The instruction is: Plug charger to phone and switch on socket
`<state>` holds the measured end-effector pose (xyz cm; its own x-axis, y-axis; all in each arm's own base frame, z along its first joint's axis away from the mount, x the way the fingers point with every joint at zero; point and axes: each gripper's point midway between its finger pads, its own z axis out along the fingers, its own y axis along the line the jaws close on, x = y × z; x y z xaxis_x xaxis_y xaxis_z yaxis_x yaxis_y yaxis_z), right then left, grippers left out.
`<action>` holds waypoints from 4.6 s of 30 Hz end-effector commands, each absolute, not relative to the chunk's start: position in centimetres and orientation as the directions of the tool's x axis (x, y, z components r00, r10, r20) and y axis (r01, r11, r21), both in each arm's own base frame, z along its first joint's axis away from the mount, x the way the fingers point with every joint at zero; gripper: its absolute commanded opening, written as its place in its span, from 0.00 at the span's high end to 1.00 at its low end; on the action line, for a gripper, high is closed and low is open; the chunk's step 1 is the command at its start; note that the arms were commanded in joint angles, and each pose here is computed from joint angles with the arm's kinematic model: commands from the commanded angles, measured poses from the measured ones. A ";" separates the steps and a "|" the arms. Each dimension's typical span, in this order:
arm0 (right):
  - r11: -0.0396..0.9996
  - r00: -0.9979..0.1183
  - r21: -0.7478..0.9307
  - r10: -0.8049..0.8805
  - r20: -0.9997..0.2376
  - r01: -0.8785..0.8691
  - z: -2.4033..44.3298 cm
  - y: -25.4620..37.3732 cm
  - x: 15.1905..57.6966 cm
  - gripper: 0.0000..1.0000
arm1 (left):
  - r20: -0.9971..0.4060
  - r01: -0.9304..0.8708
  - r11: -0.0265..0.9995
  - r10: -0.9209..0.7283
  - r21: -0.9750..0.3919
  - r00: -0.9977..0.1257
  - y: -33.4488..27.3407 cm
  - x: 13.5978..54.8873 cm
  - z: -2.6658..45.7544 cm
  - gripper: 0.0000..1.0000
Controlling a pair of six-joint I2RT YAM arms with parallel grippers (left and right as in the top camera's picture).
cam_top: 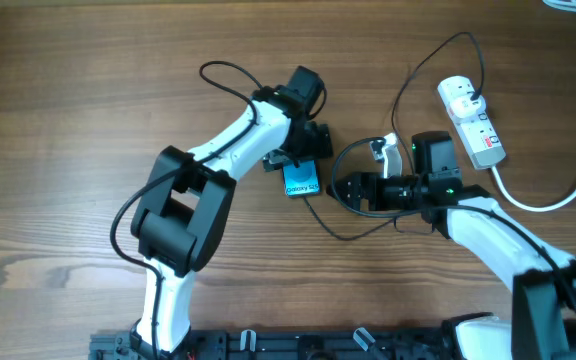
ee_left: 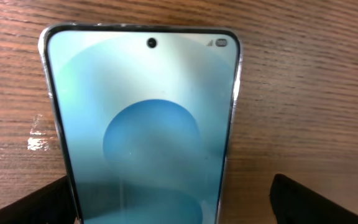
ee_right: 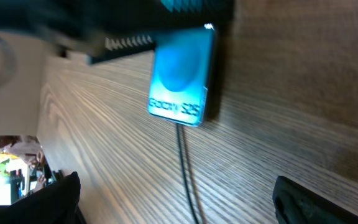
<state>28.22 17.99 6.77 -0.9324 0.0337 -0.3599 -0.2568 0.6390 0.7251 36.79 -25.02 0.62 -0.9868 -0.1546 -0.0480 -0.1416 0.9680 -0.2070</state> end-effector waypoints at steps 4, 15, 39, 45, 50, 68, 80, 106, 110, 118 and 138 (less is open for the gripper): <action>0.547 -0.842 0.701 -0.012 -0.539 -0.457 11.9 19.0 28.4 0.00 | 0.035 -0.163 0.985 -0.162 -0.056 -0.986 -22.9 34.0 -4.2 0.08; 0.586 -0.878 0.720 0.028 -0.477 -0.372 11.1 18.5 28.5 0.00 | 0.107 -0.142 0.984 -0.154 0.110 -0.982 -18.3 32.5 -5.4 0.08; 0.676 -0.954 0.719 0.076 -0.289 -0.164 5.4 17.4 28.1 0.00 | 0.182 -0.171 0.977 -0.147 -0.124 -0.972 -21.8 32.9 -5.3 0.13; 0.677 -0.958 0.720 0.079 -0.277 -0.152 5.3 17.4 28.0 0.00 | 0.168 -0.115 0.993 -0.116 0.017 -0.979 -21.7 30.7 -5.4 0.22; 0.677 -0.964 0.719 0.054 -0.259 -0.155 4.7 18.0 27.2 0.00 | 0.203 -0.118 0.993 -0.119 0.016 -0.972 -21.4 30.1 -5.3 0.27; 0.562 -0.992 0.827 0.114 -0.049 0.024 -0.1 23.5 27.6 0.32 | 0.366 -0.042 0.969 0.052 -0.245 -0.929 -24.4 27.6 -3.8 0.30; 0.545 -0.990 0.838 0.121 -0.076 0.002 0.5 24.1 28.2 0.69 | 0.360 -0.041 0.968 0.053 -0.249 -0.932 -24.5 27.7 -3.8 0.22; 0.046 -0.948 0.955 0.115 -0.298 -0.294 15.4 27.8 30.7 0.96 | -0.244 0.244 0.401 0.051 -0.883 -0.968 -22.8 36.1 23.9 0.09; -0.040 -0.926 0.934 0.154 -0.344 -0.354 18.8 27.7 30.8 0.96 | -0.324 0.325 0.346 0.061 -0.880 -0.944 -23.1 35.5 26.6 0.11; -0.081 -0.878 0.875 0.083 -0.471 -0.477 21.0 28.3 30.6 0.96 | -0.294 0.320 0.304 0.129 -0.897 -0.947 -23.4 33.2 26.3 0.43; -0.097 -0.943 0.940 -0.030 -0.332 -0.327 20.5 28.0 29.1 0.96 | -0.208 0.258 0.348 0.174 -0.901 -0.962 -24.2 31.2 25.1 0.79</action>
<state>28.90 27.67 20.34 -0.9054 -0.0192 -0.4242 -0.4205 -0.0990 0.9019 33.54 -22.50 22.60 -0.9660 0.1284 -0.2246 0.2585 0.4465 -0.8566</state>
